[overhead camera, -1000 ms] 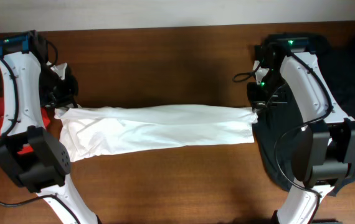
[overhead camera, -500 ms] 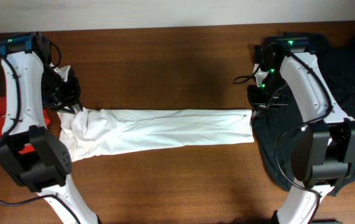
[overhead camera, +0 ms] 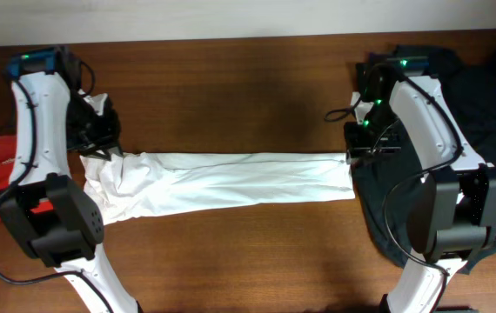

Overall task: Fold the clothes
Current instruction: 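Fold the top half down over the bottom with both grippers, then fold the right end of the strip leftward with the right gripper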

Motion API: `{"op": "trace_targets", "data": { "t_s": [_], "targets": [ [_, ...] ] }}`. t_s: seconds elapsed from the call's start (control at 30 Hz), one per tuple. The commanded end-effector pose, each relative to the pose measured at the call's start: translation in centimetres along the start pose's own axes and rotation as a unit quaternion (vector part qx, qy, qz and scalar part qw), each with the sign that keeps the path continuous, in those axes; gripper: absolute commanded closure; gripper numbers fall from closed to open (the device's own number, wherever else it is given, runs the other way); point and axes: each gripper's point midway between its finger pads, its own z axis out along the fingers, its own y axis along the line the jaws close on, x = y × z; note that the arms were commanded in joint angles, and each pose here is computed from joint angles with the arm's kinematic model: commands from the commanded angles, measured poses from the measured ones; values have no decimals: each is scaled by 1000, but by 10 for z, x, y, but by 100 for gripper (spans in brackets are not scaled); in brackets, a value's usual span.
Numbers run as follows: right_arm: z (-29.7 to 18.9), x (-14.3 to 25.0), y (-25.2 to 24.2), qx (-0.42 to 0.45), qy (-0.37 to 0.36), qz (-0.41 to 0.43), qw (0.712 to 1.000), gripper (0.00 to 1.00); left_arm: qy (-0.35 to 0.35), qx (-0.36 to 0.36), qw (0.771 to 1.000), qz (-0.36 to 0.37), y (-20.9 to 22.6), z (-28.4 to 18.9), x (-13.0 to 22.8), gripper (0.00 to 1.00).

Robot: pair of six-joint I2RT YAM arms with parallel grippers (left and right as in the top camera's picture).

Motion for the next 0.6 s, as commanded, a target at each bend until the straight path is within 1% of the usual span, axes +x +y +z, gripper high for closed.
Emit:
{"op": "trace_targets", "data": {
  "t_s": [0.0,0.13,0.27,0.37,0.57],
  "targets": [
    [14,3,-5,2,-1,-10,1000,50,13,-3,1000,21,-15,12,6,73],
    [32,-2,-7,2,-11,-11,1000,42,32,-7,999,38,-26,30,12,73],
    [46,-2,-9,1,-12,-11,1000,42,37,-9,998,45,-30,40,13,73],
    [58,0,-5,-15,-11,-11,1000,42,37,-9,998,45,-30,41,13,73],
    [85,0,-6,-20,-22,-12,999,42,34,-9,998,46,-30,42,12,73]
  ]
}}
